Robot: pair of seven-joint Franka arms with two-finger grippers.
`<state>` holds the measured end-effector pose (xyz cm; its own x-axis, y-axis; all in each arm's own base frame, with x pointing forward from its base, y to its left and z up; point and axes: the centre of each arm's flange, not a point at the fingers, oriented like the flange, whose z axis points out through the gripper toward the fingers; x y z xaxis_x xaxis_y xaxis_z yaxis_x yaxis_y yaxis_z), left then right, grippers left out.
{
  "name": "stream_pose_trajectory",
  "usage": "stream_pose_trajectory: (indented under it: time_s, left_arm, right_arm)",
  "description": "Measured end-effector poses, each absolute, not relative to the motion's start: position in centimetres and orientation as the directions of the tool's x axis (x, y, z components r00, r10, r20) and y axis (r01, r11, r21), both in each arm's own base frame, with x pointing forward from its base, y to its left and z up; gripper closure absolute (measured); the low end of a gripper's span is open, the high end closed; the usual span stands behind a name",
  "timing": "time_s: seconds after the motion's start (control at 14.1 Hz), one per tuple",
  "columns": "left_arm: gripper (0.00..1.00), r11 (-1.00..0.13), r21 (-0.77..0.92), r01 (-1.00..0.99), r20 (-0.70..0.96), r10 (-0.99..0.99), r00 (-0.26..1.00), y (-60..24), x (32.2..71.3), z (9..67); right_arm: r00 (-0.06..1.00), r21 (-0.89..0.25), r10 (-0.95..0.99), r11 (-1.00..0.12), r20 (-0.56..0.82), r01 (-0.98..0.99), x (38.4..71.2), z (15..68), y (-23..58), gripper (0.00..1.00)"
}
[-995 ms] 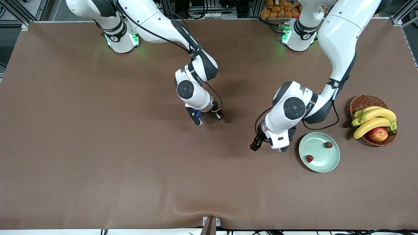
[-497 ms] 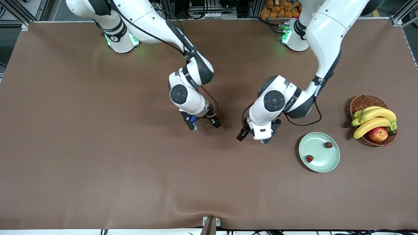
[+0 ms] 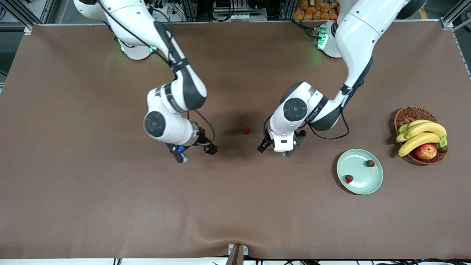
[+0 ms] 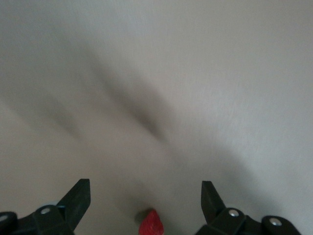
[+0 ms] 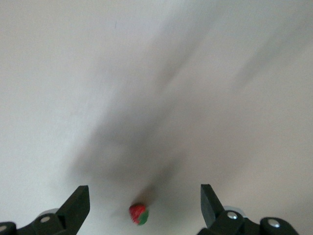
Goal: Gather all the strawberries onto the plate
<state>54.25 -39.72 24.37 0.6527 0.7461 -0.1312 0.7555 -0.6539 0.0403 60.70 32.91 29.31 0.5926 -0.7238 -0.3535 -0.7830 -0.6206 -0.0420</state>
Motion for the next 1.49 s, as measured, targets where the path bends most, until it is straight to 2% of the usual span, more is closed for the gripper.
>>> stream_pose_trajectory:
  time_s: [0.28, 0.5, 1.07, 1.14, 1.28, 1.49]
  left_arm:
    - [0.0, -0.809, 0.026, 0.587, -0.011, 0.587, 0.81, -45.0, 50.1, 21.9]
    - [0.0, -0.88, 0.011, 0.476, 0.016, 0.476, 0.879, -46.6, 48.8, 19.7]
    - [0.0, -0.916, 0.012, 0.401, -0.005, 0.401, 0.916, -49.3, 47.4, 17.7]
    - [0.07, -0.916, 0.012, 0.401, -0.005, 0.4, 0.916, -49.3, 47.3, 17.7]
    - [0.11, -0.916, 0.012, 0.401, -0.005, 0.401, 0.916, -49.3, 47.4, 17.7]
    - [0.43, -0.916, 0.014, 0.402, -0.004, 0.402, 0.916, -49.3, 47.5, 17.7]
  right_arm:
    - [0.637, -0.051, -0.667, -0.674, -0.387, -0.737, 63.7, 30.5, 23.6, 0.0]
    - [0.679, -0.047, -0.619, -0.725, -0.394, -0.688, 64.4, 32.8, 17.5, 0.0]
    - [0.836, -0.091, -0.427, -0.871, -0.344, -0.482, 63.0, 42.9, 4.3, 0.0]
    - [0.863, -0.098, -0.385, -0.894, -0.328, -0.436, 62.5, 44.3, 2.6, 0.0]
    - [0.912, -0.11, -0.299, -0.934, -0.28, -0.34, 61.5, 47.5, 0.2, 0.0]
    - [0.945, -0.092, -0.228, -0.963, -0.235, -0.255, 59.2, 52.4, -0.4, 0.0]
